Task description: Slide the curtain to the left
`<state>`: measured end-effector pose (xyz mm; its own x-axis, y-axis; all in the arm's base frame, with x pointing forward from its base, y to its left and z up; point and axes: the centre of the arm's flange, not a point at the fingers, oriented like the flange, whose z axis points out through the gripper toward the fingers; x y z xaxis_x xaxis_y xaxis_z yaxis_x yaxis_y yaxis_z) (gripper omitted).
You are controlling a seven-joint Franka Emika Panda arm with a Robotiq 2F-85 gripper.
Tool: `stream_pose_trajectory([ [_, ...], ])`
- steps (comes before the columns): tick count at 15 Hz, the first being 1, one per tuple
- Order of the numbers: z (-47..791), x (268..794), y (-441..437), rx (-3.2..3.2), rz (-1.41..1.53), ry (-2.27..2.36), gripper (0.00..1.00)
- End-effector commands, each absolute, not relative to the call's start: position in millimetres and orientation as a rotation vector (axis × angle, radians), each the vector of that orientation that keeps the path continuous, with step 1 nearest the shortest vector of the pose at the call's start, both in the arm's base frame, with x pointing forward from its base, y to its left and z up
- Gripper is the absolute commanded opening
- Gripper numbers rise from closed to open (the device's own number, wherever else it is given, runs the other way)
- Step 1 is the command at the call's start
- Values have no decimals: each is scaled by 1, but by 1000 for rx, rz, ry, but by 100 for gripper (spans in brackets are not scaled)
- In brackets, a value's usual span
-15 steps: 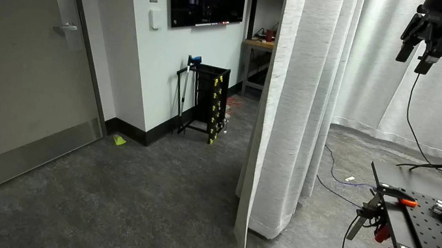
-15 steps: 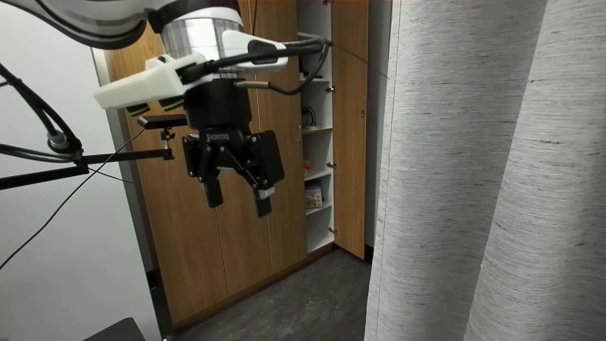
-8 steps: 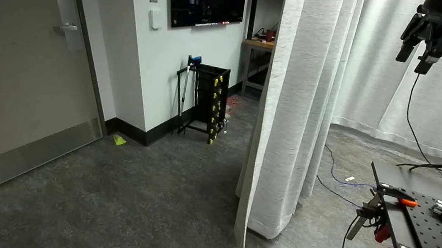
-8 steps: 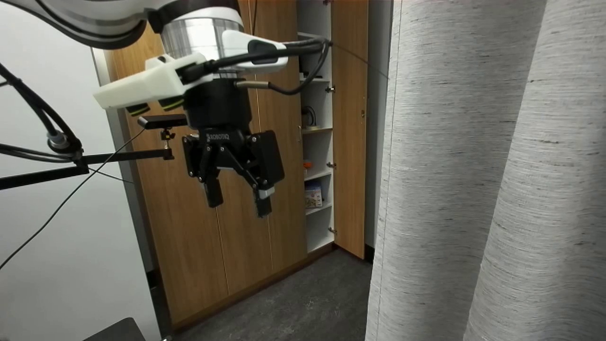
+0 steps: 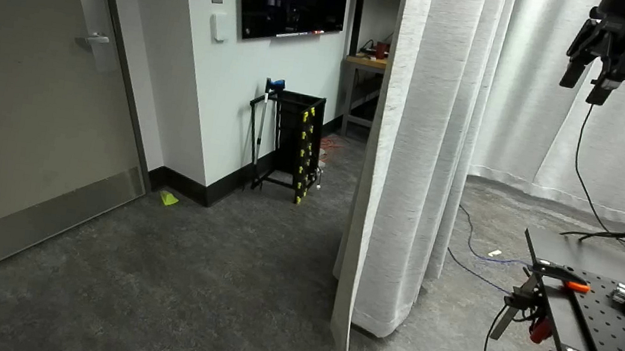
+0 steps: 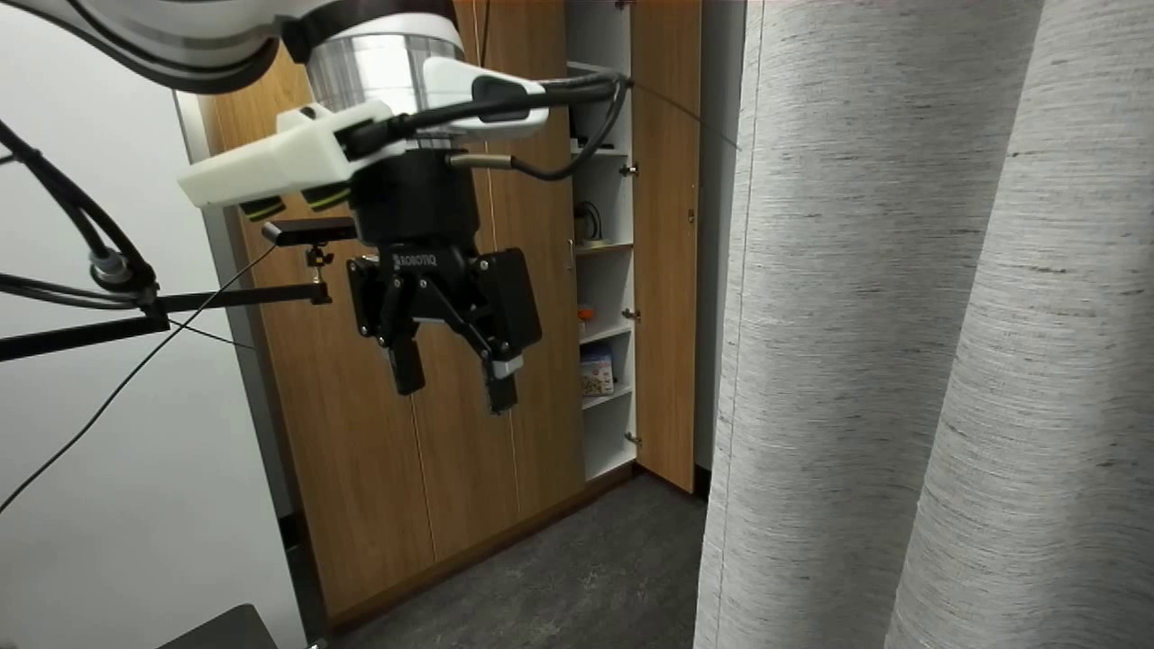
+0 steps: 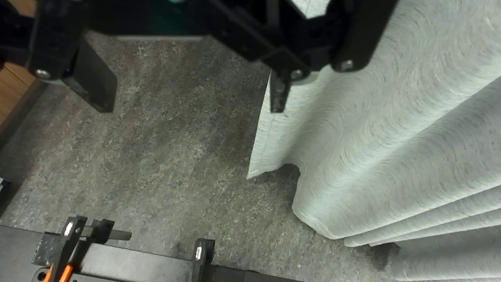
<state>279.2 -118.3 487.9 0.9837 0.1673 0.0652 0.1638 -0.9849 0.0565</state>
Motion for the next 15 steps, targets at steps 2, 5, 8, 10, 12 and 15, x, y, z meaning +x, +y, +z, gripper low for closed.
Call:
stream_pose_trajectory([
  [2,488,279,-118,3077,112,246,100],
  [5,487,280,-118,3069,125,234,100],
  [8,488,281,-119,3046,152,237,100],
  [10,520,347,-104,3010,195,249,100],
  [12,536,369,-92,2957,280,281,100],
  [15,559,422,-58,2901,326,350,100],
])
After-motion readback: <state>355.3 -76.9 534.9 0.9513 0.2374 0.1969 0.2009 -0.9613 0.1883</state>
